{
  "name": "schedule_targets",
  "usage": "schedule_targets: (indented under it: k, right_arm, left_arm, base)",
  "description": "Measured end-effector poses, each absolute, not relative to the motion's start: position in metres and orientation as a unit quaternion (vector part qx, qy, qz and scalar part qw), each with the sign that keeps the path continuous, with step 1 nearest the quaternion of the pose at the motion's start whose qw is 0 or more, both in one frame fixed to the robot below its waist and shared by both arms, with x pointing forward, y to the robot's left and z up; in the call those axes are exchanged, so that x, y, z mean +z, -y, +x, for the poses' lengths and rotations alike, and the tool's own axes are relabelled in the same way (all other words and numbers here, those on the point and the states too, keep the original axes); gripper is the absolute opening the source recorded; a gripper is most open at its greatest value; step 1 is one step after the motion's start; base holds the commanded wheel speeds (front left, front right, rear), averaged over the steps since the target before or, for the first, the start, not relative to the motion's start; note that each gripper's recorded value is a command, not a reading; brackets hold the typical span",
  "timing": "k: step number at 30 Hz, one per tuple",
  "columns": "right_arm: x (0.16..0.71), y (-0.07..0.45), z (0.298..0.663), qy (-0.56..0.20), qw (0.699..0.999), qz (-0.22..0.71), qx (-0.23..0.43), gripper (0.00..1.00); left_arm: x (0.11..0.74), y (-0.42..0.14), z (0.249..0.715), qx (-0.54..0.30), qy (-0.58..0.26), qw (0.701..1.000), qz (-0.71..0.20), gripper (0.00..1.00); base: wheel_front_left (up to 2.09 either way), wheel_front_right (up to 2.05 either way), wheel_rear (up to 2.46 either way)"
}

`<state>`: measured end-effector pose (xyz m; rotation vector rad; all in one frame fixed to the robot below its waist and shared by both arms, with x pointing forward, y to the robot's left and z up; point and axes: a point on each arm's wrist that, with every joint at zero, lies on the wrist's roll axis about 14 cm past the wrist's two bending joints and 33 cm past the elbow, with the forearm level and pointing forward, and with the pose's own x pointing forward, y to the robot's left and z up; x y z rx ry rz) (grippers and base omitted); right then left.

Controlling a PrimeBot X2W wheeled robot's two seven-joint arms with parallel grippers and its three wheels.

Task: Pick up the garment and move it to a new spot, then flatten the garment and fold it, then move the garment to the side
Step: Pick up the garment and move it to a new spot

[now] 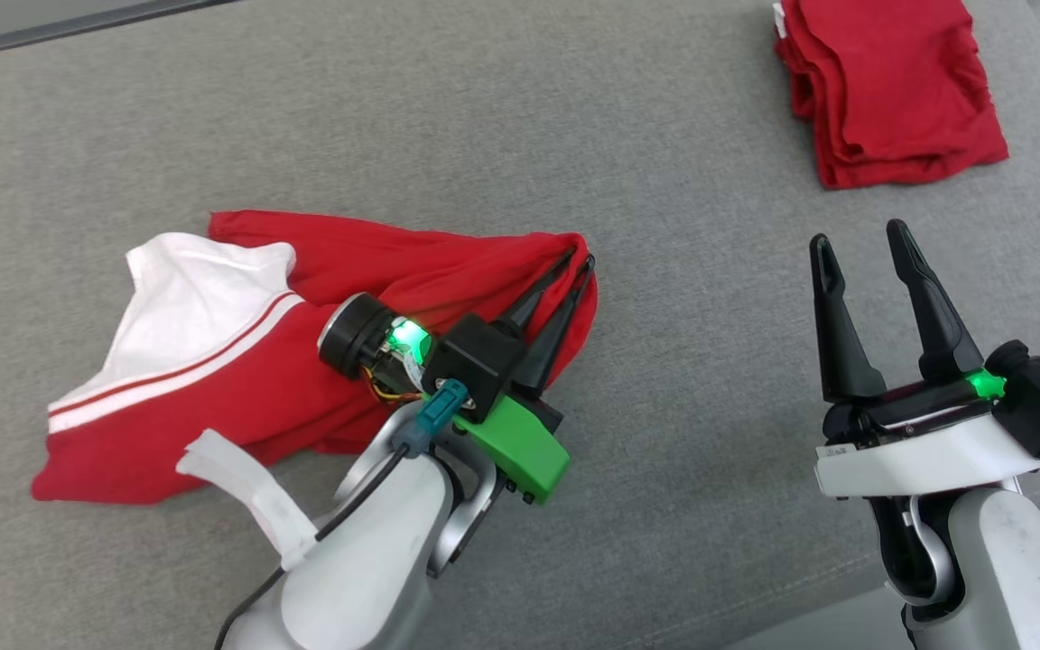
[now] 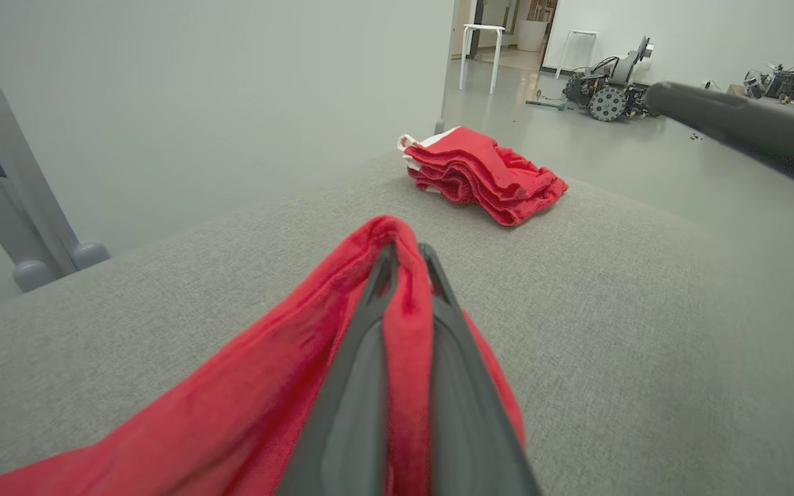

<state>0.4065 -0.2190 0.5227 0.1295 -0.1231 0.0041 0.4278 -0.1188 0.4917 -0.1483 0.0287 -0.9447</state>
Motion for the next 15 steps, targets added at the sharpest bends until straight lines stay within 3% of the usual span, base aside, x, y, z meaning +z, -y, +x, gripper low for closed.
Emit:
schedule_targets:
  k: [2, 3, 4, 5, 10, 15]
  right_arm:
    - [0.517, 0.227, 0.405, 0.054, 0.996, 0.063, -0.012, 1.00]
    - [0.512, 0.231, 0.404, 0.050, 0.997, 0.063, -0.019, 1.00]
    - [0.507, 0.234, 0.403, 0.042, 0.997, 0.061, -0.025, 1.00]
    - [0.503, 0.237, 0.402, 0.037, 0.997, 0.060, -0.030, 1.00]
    - [0.488, 0.248, 0.400, 0.015, 0.998, 0.049, -0.046, 1.00]
    - [0.492, 0.244, 0.405, 0.020, 0.999, 0.037, -0.032, 1.00]
  left_arm:
    - [0.479, 0.133, 0.422, -0.475, -0.032, 0.876, -0.077, 0.00]
    - [0.472, 0.139, 0.419, -0.485, -0.041, 0.870, -0.078, 0.36]
    - [0.466, 0.144, 0.419, -0.490, -0.048, 0.867, -0.081, 0.93]
    - [0.463, 0.147, 0.419, -0.493, -0.048, 0.865, -0.085, 1.00]
    - [0.466, 0.159, 0.423, -0.498, -0.025, 0.860, -0.110, 1.00]
    - [0.486, 0.140, 0.445, -0.448, 0.016, 0.885, -0.127, 1.00]
  base:
    - [0.00, 0.00, 0.00]
    - [0.00, 0.00, 0.00]
    - [0.00, 0.00, 0.00]
    - [0.00, 0.00, 0.00]
    - [0.00, 0.00, 0.00]
    - [0.00, 0.00, 0.00]
